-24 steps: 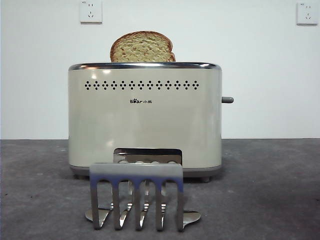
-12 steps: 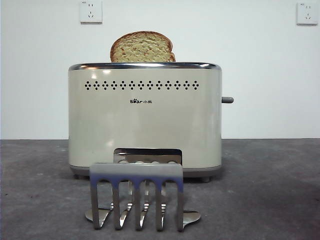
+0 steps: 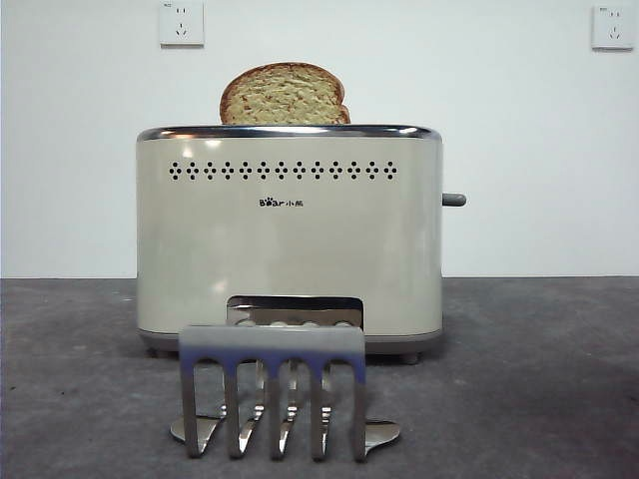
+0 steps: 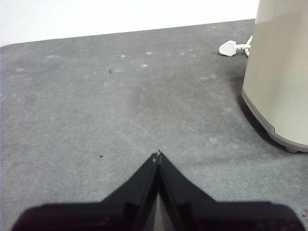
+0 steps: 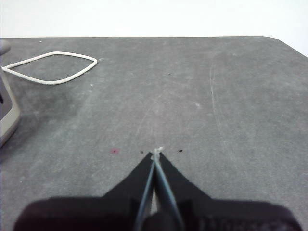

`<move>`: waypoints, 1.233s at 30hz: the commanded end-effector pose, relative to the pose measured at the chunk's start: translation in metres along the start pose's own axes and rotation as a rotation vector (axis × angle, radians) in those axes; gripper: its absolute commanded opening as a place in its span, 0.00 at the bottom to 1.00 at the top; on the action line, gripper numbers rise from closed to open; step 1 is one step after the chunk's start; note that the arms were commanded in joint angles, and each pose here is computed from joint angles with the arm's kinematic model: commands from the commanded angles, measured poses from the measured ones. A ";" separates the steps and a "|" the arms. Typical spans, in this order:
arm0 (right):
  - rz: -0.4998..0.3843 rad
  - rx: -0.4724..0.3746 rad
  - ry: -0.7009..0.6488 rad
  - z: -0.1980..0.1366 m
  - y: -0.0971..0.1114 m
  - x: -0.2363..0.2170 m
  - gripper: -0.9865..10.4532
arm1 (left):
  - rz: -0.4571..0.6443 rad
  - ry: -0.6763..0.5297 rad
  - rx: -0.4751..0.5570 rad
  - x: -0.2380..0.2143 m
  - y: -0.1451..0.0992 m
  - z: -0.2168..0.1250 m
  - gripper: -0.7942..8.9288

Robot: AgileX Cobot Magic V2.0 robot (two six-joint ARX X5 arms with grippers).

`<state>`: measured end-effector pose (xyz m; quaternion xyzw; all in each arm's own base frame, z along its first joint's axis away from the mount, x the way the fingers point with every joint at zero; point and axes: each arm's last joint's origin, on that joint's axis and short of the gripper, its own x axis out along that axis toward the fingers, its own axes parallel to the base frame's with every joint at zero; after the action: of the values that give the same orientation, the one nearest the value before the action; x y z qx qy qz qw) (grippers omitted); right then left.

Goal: Pick up a slice of bread from the rack,put the bread on the toaster,press the button

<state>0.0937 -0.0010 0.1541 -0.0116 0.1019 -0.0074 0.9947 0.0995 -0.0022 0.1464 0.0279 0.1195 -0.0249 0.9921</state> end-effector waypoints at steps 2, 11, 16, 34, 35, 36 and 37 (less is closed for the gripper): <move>-0.002 -0.005 0.002 -0.003 0.000 0.001 0.09 | 0.005 0.005 -0.011 0.001 0.000 -0.003 0.08; -0.002 -0.005 0.003 -0.003 0.000 0.001 0.09 | 0.005 0.005 -0.011 0.001 0.000 -0.003 0.08; -0.002 -0.005 0.003 -0.003 0.000 0.001 0.09 | 0.005 0.005 -0.011 0.001 0.000 -0.003 0.08; 0.016 -0.010 0.001 -0.003 0.002 0.001 0.09 | 0.005 0.007 -0.011 0.001 0.000 -0.003 0.08; 0.016 -0.010 0.001 -0.003 0.002 0.001 0.09 | 0.005 0.006 -0.011 0.001 0.000 -0.003 0.08; 0.016 -0.010 0.001 -0.003 0.002 0.001 0.09 | 0.005 0.006 -0.011 0.001 0.000 -0.003 0.08; 0.016 -0.010 0.001 -0.003 0.002 0.001 0.09 | 0.005 0.007 -0.011 0.001 0.000 -0.003 0.08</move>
<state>0.0937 0.0010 0.1541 -0.0130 0.1017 0.0021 0.9947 0.0995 -0.0022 0.1463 0.0279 0.1197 -0.0249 0.9921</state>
